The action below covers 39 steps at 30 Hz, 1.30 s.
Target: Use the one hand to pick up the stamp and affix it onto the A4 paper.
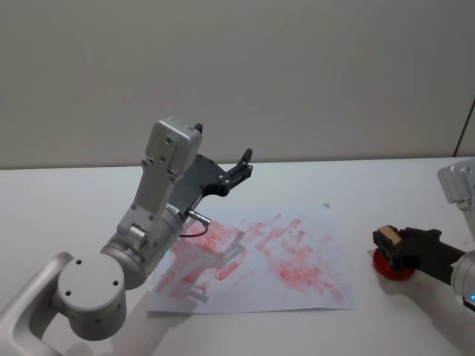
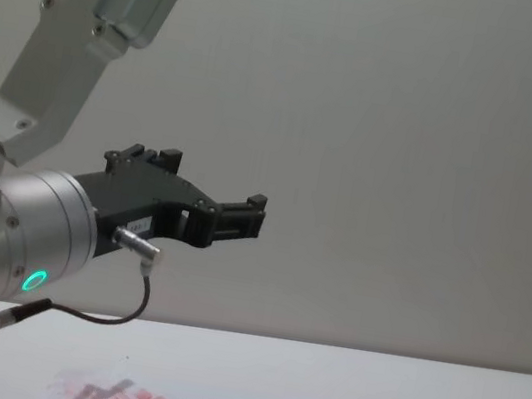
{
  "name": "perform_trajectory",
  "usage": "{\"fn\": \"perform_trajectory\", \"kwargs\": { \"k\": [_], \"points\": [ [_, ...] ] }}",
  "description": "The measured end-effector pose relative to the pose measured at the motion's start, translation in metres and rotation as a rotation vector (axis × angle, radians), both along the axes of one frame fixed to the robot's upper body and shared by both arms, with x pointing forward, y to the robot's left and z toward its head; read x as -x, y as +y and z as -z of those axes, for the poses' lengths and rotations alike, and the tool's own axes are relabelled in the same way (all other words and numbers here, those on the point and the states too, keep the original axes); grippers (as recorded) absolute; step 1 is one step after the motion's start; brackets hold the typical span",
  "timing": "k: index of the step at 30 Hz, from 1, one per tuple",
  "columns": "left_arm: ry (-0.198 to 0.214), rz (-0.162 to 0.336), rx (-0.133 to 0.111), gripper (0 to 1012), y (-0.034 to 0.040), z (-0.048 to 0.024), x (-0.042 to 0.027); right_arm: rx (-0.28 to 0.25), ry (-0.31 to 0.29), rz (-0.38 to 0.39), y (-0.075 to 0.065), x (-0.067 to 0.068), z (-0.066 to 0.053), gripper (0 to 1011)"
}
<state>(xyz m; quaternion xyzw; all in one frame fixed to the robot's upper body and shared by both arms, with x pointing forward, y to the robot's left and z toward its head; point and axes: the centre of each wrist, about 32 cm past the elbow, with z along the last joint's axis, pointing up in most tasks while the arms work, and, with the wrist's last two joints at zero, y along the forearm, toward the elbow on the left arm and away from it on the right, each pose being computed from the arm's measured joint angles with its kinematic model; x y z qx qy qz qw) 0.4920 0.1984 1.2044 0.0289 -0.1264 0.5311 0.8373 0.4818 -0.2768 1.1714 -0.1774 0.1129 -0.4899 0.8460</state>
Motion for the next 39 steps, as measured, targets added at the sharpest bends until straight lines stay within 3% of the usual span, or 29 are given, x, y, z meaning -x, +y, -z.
{"fn": "perform_trajectory", "kwargs": {
  "k": [11,19,20,23,24,31,36,39],
  "points": [
    [0.000,0.000,0.000,1001,0.0000,0.0000,0.0000,0.003,0.010,0.002,-0.0001,0.0036,0.0004,252],
    [0.000,0.000,0.000,1001,0.0000,0.0000,0.0000,0.004,0.014,0.003,-0.0005,0.0046,0.0005,477],
    [0.000,0.000,0.000,1001,0.0000,0.0000,0.0000,0.004,0.014,0.003,-0.0006,0.0047,0.0004,559],
    [0.000,0.000,0.000,1001,0.0000,0.0000,0.0000,0.004,0.015,0.003,-0.0007,0.0048,0.0004,594],
    [0.000,0.000,0.000,1001,0.0000,0.0000,0.0000,0.004,0.015,0.004,-0.0007,0.0049,0.0004,681],
    [0.000,0.000,0.000,1001,0.0000,0.0000,0.0000,0.005,0.016,0.004,-0.0007,0.0052,0.0004,883],
    [0.000,0.000,0.000,1001,0.0000,0.0000,0.0000,0.005,0.016,0.004,-0.0008,0.0053,0.0003,993],
    [0.000,0.000,0.000,1001,0.0000,0.0000,0.0000,0.005,0.017,0.004,-0.0008,0.0054,0.0003,1001]
  ]
}}
